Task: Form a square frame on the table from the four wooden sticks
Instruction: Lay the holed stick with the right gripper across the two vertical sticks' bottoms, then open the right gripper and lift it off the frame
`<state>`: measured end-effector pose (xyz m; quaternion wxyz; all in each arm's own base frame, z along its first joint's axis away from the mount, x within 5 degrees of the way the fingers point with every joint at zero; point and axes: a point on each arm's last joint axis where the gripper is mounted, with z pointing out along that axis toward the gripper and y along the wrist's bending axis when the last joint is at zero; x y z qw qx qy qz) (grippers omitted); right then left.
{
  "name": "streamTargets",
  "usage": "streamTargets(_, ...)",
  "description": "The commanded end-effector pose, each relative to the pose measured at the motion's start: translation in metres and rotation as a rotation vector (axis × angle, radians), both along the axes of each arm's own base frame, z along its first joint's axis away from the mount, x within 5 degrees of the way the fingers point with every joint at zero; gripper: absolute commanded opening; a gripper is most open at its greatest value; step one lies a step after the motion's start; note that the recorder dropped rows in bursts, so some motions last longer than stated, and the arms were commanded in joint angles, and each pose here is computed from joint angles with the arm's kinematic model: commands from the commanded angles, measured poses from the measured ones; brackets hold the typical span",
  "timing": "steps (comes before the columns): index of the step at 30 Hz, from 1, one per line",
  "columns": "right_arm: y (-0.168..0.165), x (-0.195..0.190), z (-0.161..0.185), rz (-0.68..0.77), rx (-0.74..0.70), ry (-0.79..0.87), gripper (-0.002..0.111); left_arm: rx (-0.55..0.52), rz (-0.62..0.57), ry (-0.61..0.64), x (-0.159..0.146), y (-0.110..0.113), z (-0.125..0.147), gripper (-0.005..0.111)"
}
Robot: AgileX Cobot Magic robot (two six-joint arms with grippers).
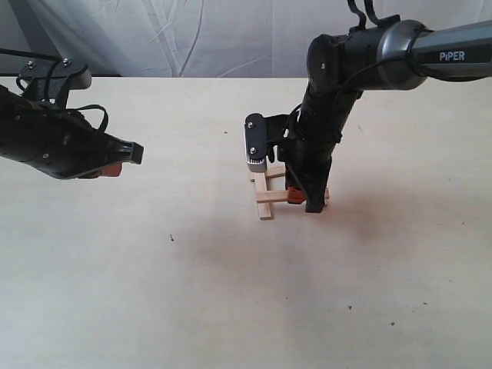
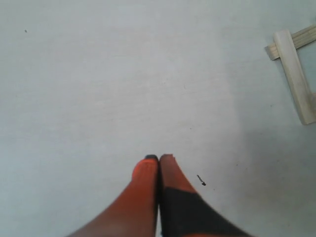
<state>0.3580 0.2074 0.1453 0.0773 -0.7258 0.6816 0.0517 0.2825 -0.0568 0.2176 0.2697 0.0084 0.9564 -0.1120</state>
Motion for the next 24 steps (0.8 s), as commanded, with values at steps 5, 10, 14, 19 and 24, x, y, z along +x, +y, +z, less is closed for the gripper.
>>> streamTargets(5,-0.001,0.004,-0.007,0.016,0.001,-0.032,0.0,-0.012,0.006,-0.029,0.0,-0.002,0.003,0.0)
streamTargets(10,-0.001,0.004,-0.007,0.056,-0.002,-0.038,0.028,-0.012,0.006,-0.031,0.0,-0.002,0.003,0.0)
streamTargets(14,-0.001,0.004,-0.007,0.056,-0.001,-0.04,0.034,-0.012,0.006,-0.031,0.0,-0.002,0.003,0.0)
streamTargets(19,-0.001,0.003,-0.005,0.058,-0.003,-0.032,0.034,-0.012,0.006,-0.031,0.0,-0.002,0.003,0.0)
streamTargets(24,-0.004,-0.003,0.017,0.005,0.004,-0.021,0.034,-0.015,0.01,-0.034,0.0,-0.002,0.003,0.0)
